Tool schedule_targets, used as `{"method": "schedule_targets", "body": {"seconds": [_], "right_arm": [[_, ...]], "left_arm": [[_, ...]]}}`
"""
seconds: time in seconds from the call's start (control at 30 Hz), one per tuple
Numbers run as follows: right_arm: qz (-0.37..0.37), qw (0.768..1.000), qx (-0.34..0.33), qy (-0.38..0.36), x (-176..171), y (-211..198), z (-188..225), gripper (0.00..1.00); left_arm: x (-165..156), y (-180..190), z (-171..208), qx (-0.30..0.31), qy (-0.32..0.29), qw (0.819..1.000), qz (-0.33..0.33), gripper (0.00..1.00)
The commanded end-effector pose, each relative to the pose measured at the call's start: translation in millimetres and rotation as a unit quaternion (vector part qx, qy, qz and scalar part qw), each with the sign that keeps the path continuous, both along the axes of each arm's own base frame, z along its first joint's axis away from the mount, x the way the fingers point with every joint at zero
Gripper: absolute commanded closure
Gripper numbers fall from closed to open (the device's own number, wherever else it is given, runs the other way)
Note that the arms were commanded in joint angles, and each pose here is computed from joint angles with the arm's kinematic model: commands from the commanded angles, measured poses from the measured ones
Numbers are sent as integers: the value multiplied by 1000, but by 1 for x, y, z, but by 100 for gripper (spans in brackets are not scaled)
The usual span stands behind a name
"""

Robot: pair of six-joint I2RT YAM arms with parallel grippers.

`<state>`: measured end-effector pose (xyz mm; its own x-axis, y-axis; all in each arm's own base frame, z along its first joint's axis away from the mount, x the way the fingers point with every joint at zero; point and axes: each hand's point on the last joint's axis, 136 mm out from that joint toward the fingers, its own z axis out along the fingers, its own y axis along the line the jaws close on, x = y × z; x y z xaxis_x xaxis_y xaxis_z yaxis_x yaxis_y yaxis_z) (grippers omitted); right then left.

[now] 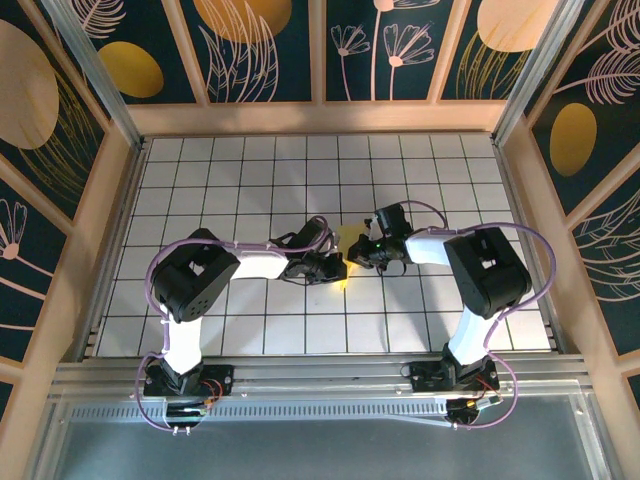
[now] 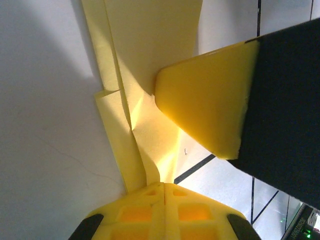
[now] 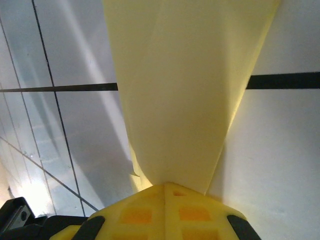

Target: Fold a paper plane with a square sheet of paper (fold left side to right side)

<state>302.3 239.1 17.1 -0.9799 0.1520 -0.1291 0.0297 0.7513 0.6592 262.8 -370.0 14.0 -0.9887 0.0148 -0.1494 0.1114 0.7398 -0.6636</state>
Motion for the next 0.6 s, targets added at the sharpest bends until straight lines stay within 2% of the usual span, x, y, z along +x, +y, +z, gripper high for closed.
{"method": "schedule_targets", "body": {"seconds": [0.0,0.27,0.57], "right_arm": [[-14,999,-52,0,-5,-18,-2,100],[-6,1000,-3,-12,-13,-8,10,100],[-2,1000,5,-7,-14,-2,3,100]], "left_arm": [[-7,26,-31,65,26,997,22,100],[-7,32,-36,83,25,996,28,100],[-6,41,-40,108,25,993,37,100]]}}
